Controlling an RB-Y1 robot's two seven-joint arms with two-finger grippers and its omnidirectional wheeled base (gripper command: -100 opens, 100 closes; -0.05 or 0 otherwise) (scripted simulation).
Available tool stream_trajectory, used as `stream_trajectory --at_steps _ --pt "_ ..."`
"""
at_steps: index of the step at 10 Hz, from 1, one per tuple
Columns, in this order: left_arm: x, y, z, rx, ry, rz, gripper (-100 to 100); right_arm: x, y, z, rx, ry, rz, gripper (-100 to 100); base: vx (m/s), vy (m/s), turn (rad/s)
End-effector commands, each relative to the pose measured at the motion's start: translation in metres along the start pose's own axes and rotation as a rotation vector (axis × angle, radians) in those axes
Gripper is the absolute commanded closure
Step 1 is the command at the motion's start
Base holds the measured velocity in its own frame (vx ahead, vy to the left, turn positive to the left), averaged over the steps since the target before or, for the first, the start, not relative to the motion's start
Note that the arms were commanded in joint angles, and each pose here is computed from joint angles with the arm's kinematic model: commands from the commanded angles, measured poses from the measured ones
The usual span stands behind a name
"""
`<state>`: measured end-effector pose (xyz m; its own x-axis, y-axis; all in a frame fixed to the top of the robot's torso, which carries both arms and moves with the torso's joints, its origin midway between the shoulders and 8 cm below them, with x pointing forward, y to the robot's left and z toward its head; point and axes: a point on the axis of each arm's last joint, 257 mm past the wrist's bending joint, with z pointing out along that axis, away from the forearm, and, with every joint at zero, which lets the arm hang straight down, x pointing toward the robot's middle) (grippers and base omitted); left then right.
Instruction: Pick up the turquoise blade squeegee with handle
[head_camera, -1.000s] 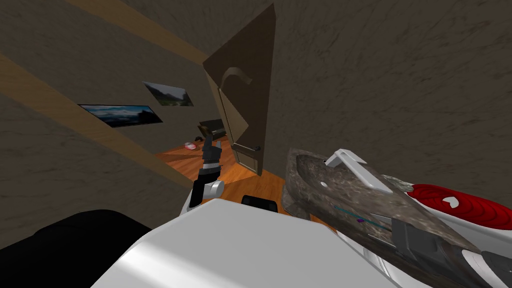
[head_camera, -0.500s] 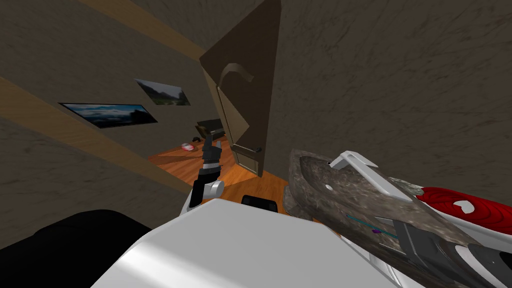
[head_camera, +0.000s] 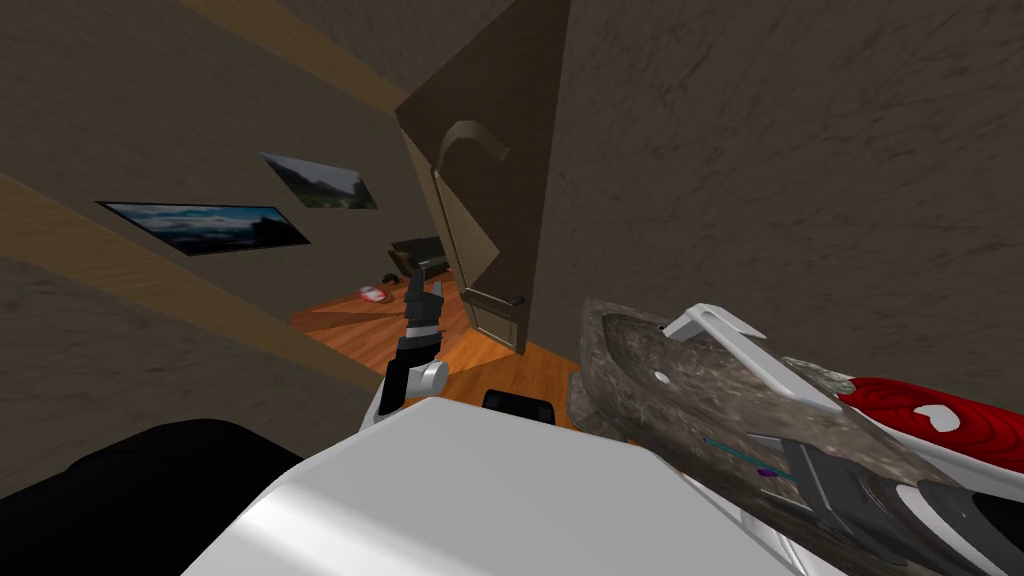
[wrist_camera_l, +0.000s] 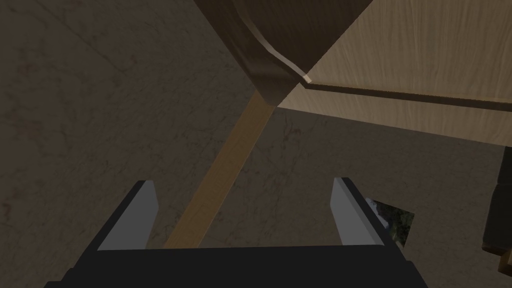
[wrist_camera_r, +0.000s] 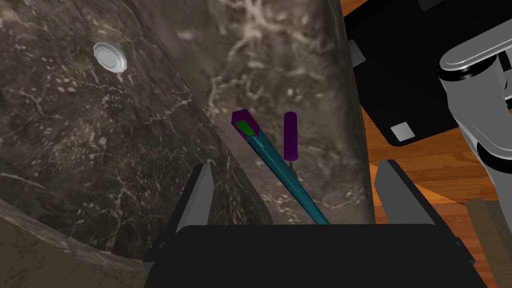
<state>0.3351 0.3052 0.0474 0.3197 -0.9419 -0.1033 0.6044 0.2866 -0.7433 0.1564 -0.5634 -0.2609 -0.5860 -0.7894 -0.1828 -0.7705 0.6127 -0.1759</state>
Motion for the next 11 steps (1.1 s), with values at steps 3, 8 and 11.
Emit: stream_trajectory --at_steps 3,8,11 --pt "0.0 0.0 0.0 0.0 0.0 0.0 0 -0.001 0.007 0.013 0.003 -0.001 -0.002 -100 0.022 -0.014 -0.007" --pt "0.0 0.0 0.0 0.0 0.0 0.0 0 -0.002 0.008 0.015 0.002 -0.001 -0.005 100 0.006 -0.003 -0.001" --pt "0.0 0.0 0.0 0.0 0.0 0.0 0 -0.002 0.008 0.015 0.001 -0.001 -0.008 0 0.0 0.0 0.0"
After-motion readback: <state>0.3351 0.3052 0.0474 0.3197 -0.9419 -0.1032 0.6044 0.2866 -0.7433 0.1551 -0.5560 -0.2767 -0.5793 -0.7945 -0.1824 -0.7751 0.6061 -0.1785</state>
